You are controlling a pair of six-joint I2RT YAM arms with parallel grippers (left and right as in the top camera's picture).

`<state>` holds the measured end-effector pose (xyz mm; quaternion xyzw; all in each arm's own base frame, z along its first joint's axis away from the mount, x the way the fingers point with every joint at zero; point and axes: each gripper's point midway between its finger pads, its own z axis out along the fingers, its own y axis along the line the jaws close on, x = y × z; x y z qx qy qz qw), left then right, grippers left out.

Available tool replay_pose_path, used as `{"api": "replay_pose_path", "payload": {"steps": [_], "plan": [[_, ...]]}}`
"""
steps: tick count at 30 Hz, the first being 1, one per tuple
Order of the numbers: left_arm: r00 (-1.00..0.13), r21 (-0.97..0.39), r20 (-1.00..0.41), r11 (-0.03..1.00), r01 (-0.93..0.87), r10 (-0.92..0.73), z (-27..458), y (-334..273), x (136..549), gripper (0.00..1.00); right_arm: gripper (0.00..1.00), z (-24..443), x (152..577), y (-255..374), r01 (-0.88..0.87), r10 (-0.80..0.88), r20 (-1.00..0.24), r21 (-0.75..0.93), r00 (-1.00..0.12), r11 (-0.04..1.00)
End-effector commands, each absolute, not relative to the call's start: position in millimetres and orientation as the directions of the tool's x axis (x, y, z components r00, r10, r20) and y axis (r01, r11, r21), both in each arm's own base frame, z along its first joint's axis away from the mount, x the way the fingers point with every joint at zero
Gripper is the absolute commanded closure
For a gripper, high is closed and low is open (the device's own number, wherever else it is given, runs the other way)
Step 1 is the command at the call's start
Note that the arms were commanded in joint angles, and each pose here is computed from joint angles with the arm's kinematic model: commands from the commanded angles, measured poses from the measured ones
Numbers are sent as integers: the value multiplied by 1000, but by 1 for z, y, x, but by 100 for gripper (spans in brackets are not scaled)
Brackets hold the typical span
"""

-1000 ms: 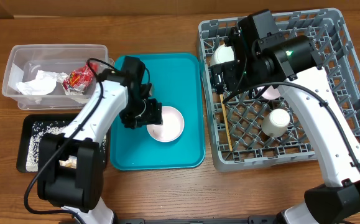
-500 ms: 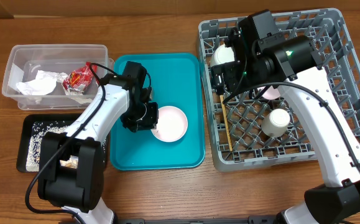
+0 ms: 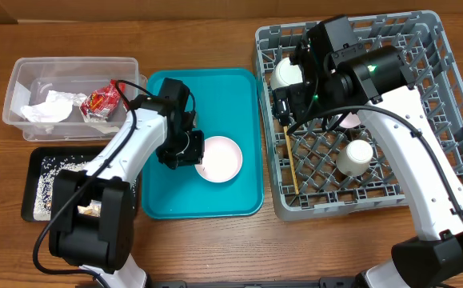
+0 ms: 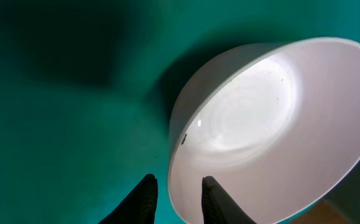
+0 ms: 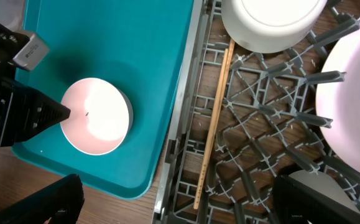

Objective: Sort waste into correct bins and load items into the dishwasher
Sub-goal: 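Move the left gripper down and grasp the rim of the pink bowl, then lift the pink bowl toward the right gripper and grasp it with right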

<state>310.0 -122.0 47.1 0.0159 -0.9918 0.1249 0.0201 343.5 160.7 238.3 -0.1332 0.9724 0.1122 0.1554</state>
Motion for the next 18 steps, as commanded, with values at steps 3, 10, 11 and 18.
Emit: {"api": "replay_pose_path", "payload": {"steps": [3,10,11,18], "plan": [[-1000,-230,19,973,-13,-9,43,-129,307,74,0,245,346,161,-292,-215,-352,182,-911,939],[-1000,-208,17,978,-22,-18,43,-123,308,96,0,245,346,161,-291,-215,-351,182,-911,939],[-1000,-208,18,978,-26,-23,44,-122,308,96,0,245,346,161,-292,-215,-351,182,-911,939],[-999,-211,11,977,-39,-38,70,-120,319,96,0,246,342,169,-306,-217,-343,232,-914,923]]}}
